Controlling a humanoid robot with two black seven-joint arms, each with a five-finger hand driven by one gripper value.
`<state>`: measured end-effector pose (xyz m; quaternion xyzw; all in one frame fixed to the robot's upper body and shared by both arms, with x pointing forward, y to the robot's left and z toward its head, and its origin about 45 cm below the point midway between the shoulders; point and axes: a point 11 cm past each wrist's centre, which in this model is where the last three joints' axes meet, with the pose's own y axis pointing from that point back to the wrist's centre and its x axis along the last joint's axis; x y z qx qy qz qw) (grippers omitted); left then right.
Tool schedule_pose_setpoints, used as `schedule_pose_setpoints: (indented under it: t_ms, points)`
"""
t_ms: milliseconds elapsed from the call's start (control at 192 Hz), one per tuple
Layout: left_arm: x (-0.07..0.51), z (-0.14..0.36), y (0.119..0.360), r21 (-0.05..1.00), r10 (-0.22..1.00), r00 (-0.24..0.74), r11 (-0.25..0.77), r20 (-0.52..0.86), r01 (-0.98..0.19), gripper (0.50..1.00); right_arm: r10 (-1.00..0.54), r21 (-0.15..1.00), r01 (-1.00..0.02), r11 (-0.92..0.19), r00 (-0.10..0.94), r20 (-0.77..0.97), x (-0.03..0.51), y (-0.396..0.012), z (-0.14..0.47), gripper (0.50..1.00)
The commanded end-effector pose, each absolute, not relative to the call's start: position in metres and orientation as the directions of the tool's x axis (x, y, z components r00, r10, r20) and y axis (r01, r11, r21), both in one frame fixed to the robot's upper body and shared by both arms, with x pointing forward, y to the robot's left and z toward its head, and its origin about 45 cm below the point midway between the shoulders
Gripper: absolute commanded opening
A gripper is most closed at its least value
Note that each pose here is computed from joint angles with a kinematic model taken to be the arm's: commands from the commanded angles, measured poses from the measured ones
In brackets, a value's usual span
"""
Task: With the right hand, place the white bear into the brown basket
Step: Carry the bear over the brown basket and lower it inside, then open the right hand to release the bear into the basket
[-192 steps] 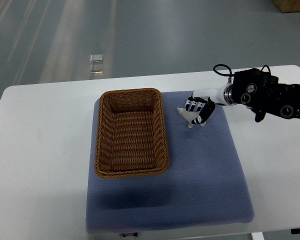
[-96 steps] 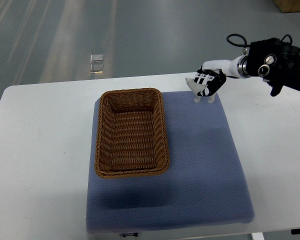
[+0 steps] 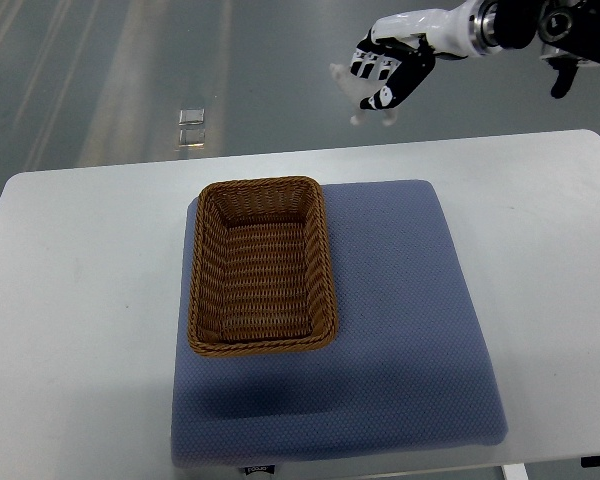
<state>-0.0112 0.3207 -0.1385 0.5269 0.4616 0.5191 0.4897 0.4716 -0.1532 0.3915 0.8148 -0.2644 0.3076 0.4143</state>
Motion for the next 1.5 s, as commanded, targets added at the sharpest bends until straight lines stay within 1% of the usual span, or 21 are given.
schedule_pose_setpoints:
  t_ms: [0,203,281,348,452,676,1103,1175,1243,1269,1285,1409,1430,1446,1461,1467,1493]
  points:
    - [-0.011,-0.138,0.321,0.995,0.995,0.034,-0.097,0.097,-0.022,1.000,-0.157,0.503,-0.649,-0.571,0.688,0.708,0.466,-0.109,0.382,0.500]
    - [-0.011,-0.138,0.321,0.995,0.995,0.034,-0.095,0.096,-0.022,1.000,-0.103,0.527,-0.601,-0.601,0.712,0.695,0.459,-0.035,0.341,0.500]
    - [-0.011,-0.138,0.321,0.995,0.995,0.034,-0.097,0.097,-0.022,1.000,-0.082,0.546,-0.570,-0.614,0.734,0.674,0.449,-0.014,0.319,0.500]
    - [-0.011,-0.138,0.321,0.995,0.995,0.034,-0.095,0.096,-0.022,1.000,-0.087,0.560,-0.554,-0.616,0.755,0.650,0.444,-0.006,0.300,0.500]
    - [-0.011,-0.139,0.320,0.995,0.995,0.036,-0.094,0.094,-0.022,1.000,-0.117,0.579,-0.555,-0.598,0.775,0.622,0.444,-0.016,0.278,0.500]
    - [-0.011,-0.139,0.320,0.995,0.995,0.037,-0.094,0.094,-0.022,1.000,-0.166,0.592,-0.574,-0.566,0.783,0.600,0.447,-0.031,0.254,0.500]
    - [-0.011,-0.139,0.320,0.995,0.995,0.041,-0.094,0.094,-0.022,1.000,-0.214,0.621,-0.551,-0.557,0.818,0.534,0.432,-0.043,0.208,0.500]
    - [-0.011,-0.139,0.320,0.995,0.995,0.042,-0.094,0.094,-0.022,1.000,-0.216,0.628,-0.545,-0.556,0.824,0.524,0.430,-0.045,0.203,0.533]
    - [-0.011,-0.139,0.320,0.995,0.995,0.041,-0.094,0.094,-0.022,1.000,-0.217,0.631,-0.542,-0.555,0.827,0.519,0.428,-0.046,0.200,0.543]
    - [-0.011,-0.139,0.320,0.995,0.995,0.041,-0.094,0.094,-0.022,1.000,-0.218,0.633,-0.540,-0.555,0.828,0.516,0.428,-0.046,0.198,0.554]
    - [-0.011,-0.139,0.320,0.995,0.995,0.042,-0.094,0.094,-0.022,1.000,-0.218,0.633,-0.539,-0.555,0.829,0.515,0.428,-0.046,0.198,0.568]
    - [-0.011,-0.139,0.320,0.995,0.995,0.041,-0.094,0.094,-0.022,1.000,-0.218,0.634,-0.539,-0.555,0.830,0.514,0.427,-0.046,0.197,0.613]
    - [-0.011,-0.139,0.320,0.995,0.995,0.041,-0.094,0.094,-0.022,1.000,-0.219,0.633,-0.539,-0.555,0.830,0.514,0.427,-0.046,0.197,0.629]
    - [-0.011,-0.139,0.320,0.995,0.995,0.041,-0.094,0.094,-0.022,1.000,-0.219,0.633,-0.539,-0.555,0.830,0.514,0.427,-0.046,0.197,0.654]
    - [-0.011,-0.139,0.320,0.995,0.995,0.042,-0.094,0.094,-0.022,1.000,-0.222,0.632,-0.539,-0.556,0.830,0.512,0.427,-0.046,0.198,0.662]
    - [-0.011,-0.139,0.320,0.995,0.995,0.041,-0.094,0.094,-0.022,1.000,-0.222,0.632,-0.539,-0.556,0.830,0.512,0.427,-0.046,0.198,0.672]
    - [-0.010,-0.139,0.320,0.995,0.995,0.042,-0.093,0.094,-0.024,1.000,-0.223,0.632,-0.539,-0.557,0.830,0.512,0.428,-0.046,0.198,0.686]
